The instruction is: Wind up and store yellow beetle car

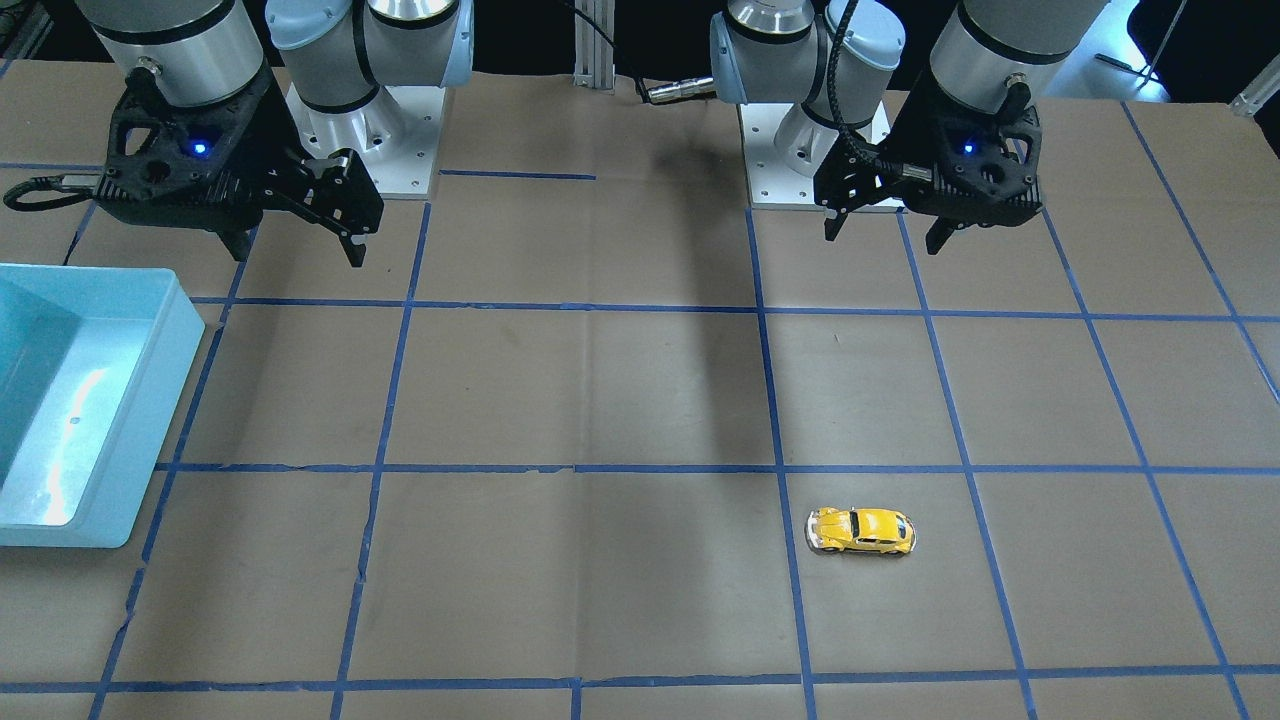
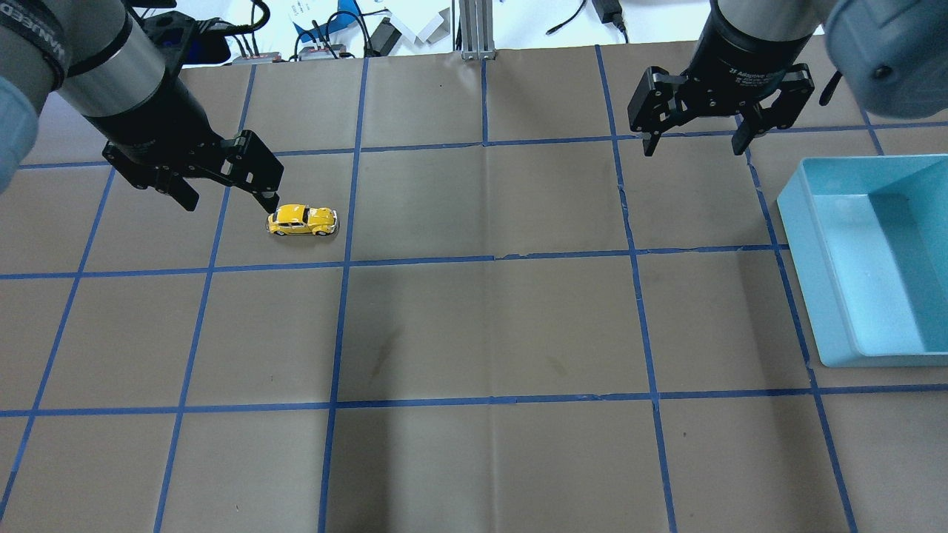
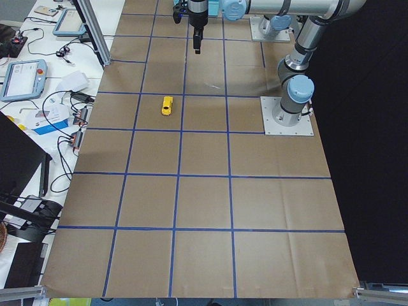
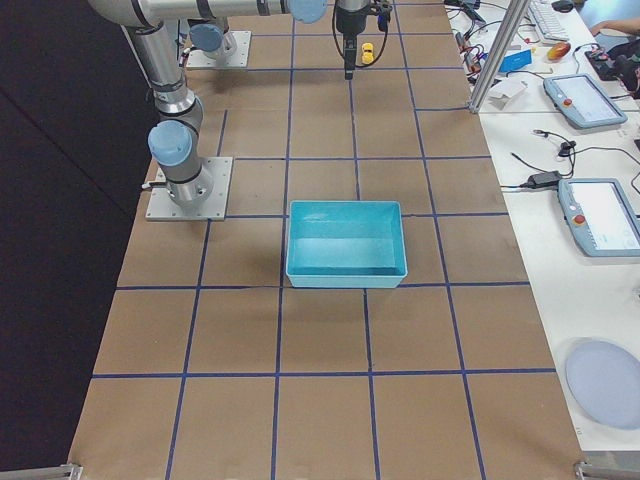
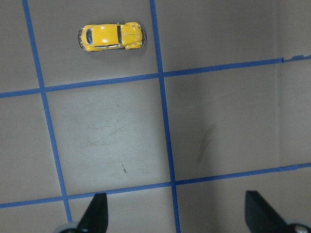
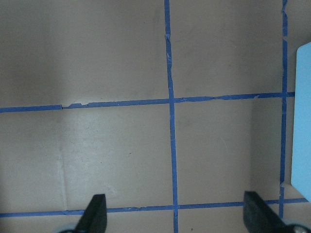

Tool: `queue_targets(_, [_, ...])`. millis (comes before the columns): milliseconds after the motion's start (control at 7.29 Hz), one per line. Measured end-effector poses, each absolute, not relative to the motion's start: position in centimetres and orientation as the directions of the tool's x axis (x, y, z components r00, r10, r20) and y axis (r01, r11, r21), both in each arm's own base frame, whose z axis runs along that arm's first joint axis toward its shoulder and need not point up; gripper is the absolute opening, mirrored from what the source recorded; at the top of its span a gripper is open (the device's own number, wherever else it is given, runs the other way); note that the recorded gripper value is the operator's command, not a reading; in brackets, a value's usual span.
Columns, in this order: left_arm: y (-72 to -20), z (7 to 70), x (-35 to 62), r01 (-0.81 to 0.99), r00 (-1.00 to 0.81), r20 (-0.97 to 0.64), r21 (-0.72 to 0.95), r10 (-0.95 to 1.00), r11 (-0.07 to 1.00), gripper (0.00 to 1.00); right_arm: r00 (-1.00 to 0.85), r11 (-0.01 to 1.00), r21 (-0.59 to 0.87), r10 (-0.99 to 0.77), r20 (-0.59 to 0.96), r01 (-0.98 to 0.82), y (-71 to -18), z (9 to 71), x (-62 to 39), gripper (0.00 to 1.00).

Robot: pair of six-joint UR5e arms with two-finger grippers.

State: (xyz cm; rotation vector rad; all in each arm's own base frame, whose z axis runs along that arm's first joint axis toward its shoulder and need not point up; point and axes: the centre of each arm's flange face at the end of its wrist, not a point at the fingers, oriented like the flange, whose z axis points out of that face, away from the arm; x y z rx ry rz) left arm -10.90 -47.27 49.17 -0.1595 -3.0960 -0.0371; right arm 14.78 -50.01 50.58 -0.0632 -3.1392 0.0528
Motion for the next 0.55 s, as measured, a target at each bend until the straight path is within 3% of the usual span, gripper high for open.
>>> queue_targets(549, [-47.35,48.73,-10.83,0.104,-0.994,0.036,0.028,0.103,0.994,1.0,-0.999,0.999,-0.034,0.04,0.001,0.04,-50.01,50.59,14.8,1.0])
